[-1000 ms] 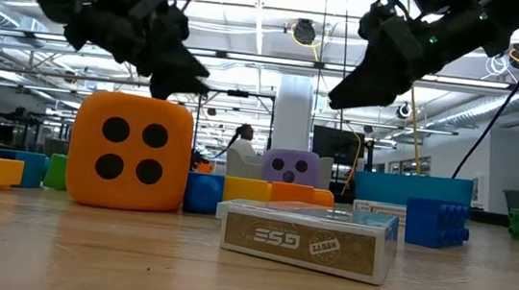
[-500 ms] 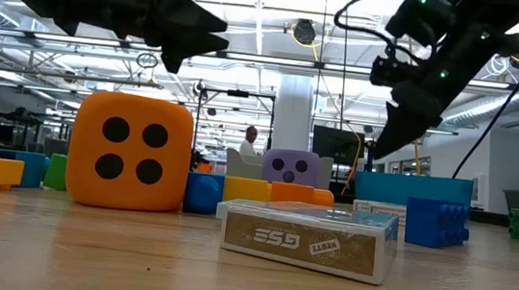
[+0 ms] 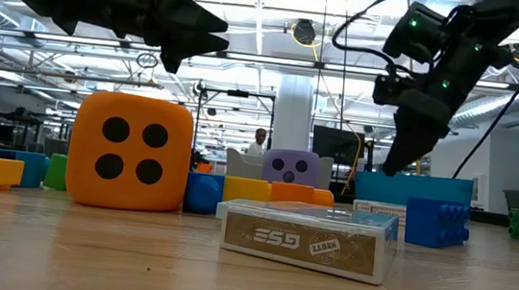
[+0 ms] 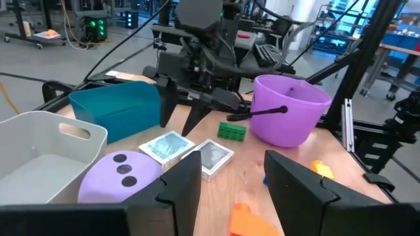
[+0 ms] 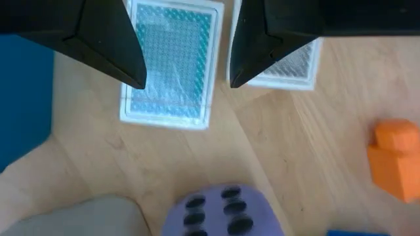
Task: Pick & Place Toys
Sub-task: Put the blue deck of cards into the blue bin
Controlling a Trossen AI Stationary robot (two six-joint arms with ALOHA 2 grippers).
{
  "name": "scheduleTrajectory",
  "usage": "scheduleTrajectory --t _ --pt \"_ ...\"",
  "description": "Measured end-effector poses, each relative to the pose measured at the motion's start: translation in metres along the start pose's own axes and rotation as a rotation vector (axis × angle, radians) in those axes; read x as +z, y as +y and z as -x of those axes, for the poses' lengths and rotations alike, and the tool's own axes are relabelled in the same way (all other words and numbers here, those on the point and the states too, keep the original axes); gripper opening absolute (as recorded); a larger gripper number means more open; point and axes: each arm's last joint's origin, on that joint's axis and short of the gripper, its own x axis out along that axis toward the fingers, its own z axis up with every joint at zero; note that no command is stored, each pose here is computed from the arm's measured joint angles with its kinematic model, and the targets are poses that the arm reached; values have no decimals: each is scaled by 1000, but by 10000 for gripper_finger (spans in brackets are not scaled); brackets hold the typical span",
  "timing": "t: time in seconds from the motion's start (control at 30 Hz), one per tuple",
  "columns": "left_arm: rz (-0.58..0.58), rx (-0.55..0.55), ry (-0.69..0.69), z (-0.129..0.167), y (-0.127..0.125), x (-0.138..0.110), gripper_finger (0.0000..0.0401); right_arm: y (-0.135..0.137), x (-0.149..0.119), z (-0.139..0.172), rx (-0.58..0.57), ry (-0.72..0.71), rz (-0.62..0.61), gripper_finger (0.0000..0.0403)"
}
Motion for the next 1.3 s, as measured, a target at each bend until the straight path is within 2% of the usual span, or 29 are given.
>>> scheduleTrajectory --t 0.23,0.37,0.47,0.57,0.73,0.8,0.9,1.0,1.13,1.3 --pt "-39 10 -2 0 0 0 175 -1 -5 -5 4 -17 16 215" --pt "-46 44 -6 0 1 0 175 -2 -9 -9 6 -31 74 215" --pt "-46 69 -9 0 2 0 175 -2 -9 -9 5 -30 89 201" --pt "-64 85 -11 0 3 0 175 -2 -9 -9 6 -29 93 151" --pt "-80 86 -10 0 3 0 175 -2 -9 -9 5 -29 122 24" --pt "-79 86 -10 0 3 0 175 -2 -9 -9 5 -29 142 11" --pt "-72 86 -11 0 3 1 175 -2 -9 -9 6 -34 143 37" --pt "-71 86 -11 0 3 0 175 -4 -8 -9 0 -34 89 80" --pt "-71 86 -10 0 3 0 175 -8 -8 -9 -8 -32 20 155" --pt "-71 86 -10 0 3 0 175 -8 -8 -9 -9 -29 -10 248"
